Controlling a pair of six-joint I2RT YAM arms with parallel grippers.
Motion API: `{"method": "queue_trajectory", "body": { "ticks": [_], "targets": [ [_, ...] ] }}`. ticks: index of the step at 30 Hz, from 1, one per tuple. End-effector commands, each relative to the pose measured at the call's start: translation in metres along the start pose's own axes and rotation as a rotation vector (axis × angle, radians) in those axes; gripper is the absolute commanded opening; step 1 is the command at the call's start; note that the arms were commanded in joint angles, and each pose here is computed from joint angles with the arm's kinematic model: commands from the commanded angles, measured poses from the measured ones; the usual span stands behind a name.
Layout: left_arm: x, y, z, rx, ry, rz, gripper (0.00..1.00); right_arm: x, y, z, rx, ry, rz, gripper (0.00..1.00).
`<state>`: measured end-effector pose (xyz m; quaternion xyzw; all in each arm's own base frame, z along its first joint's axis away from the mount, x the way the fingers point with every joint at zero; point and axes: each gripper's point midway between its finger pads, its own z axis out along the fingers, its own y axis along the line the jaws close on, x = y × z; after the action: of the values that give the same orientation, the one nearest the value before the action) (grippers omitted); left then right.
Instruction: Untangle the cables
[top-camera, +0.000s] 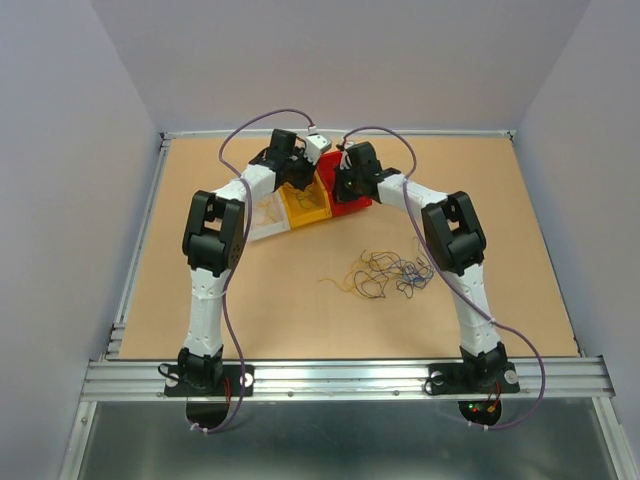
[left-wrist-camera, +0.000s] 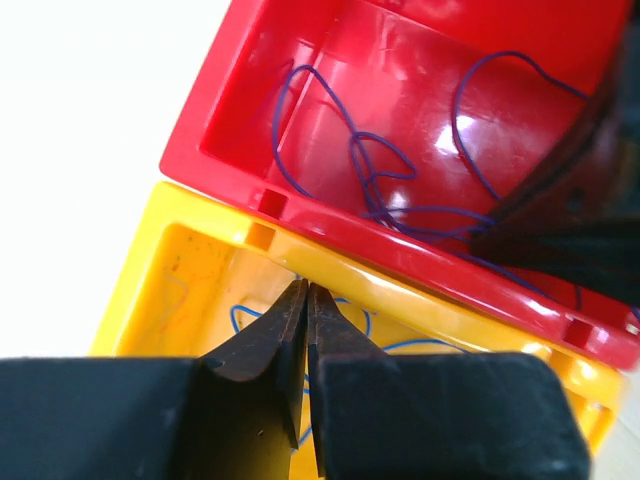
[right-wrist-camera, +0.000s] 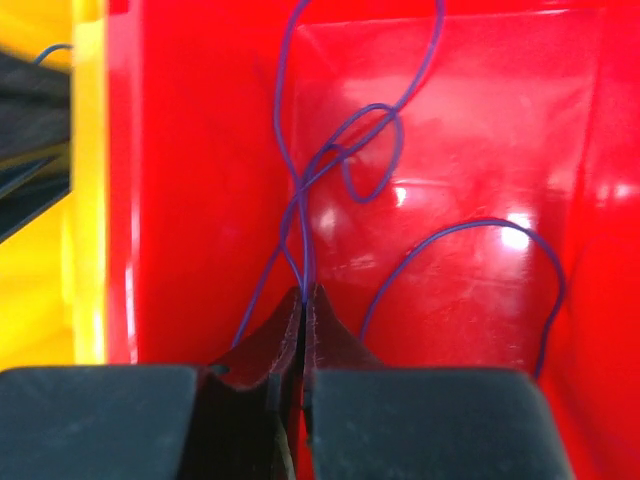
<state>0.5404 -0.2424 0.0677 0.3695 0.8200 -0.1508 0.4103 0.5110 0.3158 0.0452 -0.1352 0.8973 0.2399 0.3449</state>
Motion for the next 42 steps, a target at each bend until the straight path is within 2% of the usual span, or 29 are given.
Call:
{"method": "queue_trajectory", "body": {
  "ticks": [1, 9, 18, 21, 27, 32, 37, 42],
  "targets": [
    [-0.045, -0.008, -0.03, 0.019, -0.106, 0.052, 0.17, -0.05, -0.001, -0.012, 0.075, -0.122, -0.001, 0.01],
    [-0.049, -0.014, -0.035, 0.044, -0.121, 0.071, 0.17, -0.128, 0.005, -0.056, 0.162, -0.335, 0.019, 0.0],
    [-0.052, -0.015, -0.039, 0.036, -0.127, 0.074, 0.17, -0.145, -0.003, -0.048, 0.166, -0.369, -0.004, 0.01],
    [-0.053, -0.016, -0.041, 0.035, -0.131, 0.073, 0.17, -0.141, -0.01, -0.032, 0.164, -0.352, -0.012, 0.0],
    [-0.057, -0.016, -0.045, 0.03, -0.141, 0.067, 0.17, -0.088, -0.026, 0.004, 0.186, -0.234, -0.018, 0.01],
    [-0.059, -0.017, -0.048, 0.031, -0.145, 0.058, 0.17, -0.055, -0.045, 0.022, 0.3, -0.182, -0.049, 0.01],
    [-0.069, -0.015, -0.06, 0.006, -0.158, 0.034, 0.18, -0.047, -0.054, 0.022, 0.339, -0.168, -0.068, 0.01],
    [-0.09, -0.01, -0.091, -0.049, -0.201, 0.011, 0.19, -0.06, -0.051, 0.011, 0.346, -0.195, -0.083, 0.02]
  ]
}}
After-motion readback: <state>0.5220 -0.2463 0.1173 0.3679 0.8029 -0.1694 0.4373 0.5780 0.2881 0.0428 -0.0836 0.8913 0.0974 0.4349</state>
